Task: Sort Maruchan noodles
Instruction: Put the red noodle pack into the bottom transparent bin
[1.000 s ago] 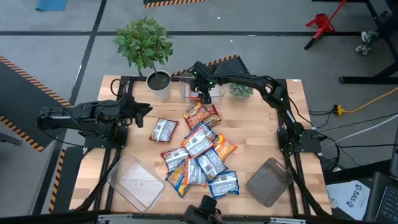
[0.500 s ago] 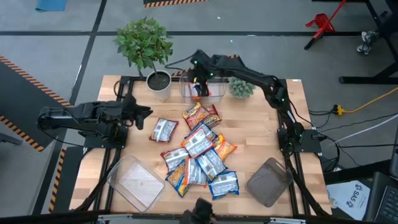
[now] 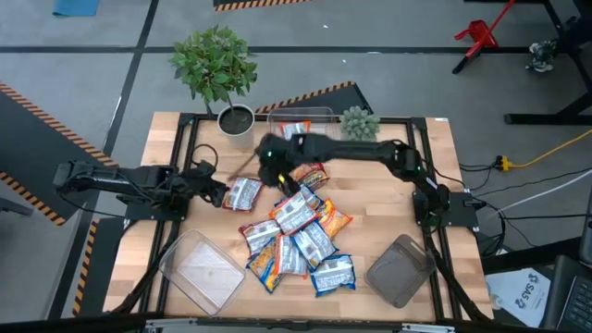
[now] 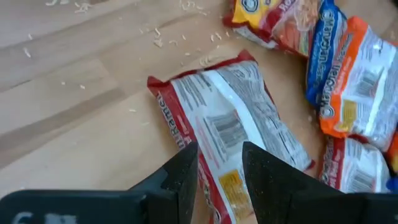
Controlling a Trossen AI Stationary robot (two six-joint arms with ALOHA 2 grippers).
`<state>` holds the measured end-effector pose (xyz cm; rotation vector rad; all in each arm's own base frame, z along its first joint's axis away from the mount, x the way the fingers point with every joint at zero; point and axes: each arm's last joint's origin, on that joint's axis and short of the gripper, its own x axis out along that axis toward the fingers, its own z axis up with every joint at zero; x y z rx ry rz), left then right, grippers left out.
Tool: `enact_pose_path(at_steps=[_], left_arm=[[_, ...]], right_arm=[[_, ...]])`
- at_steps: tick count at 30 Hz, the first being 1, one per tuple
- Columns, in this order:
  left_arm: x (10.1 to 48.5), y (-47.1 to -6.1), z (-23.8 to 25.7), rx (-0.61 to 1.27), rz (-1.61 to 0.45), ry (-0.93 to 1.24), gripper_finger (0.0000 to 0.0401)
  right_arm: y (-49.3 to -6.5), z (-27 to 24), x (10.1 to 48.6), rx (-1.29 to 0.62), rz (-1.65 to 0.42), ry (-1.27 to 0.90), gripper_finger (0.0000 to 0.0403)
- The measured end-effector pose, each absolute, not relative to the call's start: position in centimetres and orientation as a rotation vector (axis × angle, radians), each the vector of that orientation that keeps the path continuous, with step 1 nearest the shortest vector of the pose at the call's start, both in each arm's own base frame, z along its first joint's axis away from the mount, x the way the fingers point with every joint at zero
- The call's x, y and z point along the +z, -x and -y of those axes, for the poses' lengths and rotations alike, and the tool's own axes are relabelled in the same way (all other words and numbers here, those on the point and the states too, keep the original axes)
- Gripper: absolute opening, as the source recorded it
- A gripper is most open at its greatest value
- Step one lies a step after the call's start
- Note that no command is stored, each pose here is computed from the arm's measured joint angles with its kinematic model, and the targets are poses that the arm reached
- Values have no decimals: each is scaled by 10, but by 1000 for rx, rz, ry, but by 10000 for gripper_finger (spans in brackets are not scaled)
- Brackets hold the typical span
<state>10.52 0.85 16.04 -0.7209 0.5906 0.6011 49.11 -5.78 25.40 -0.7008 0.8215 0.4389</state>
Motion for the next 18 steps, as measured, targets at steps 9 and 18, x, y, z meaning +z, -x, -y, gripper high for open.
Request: enact_pose_path(at_steps=[9, 18], left_arm=[[129, -110, -6, 495, -575, 786, 119], [124, -111, -8, 552, -603, 922, 119]], right_arm=[[-498, 24, 206, 557, -695, 947, 237], [-500, 16, 177, 479, -597, 1144, 237]])
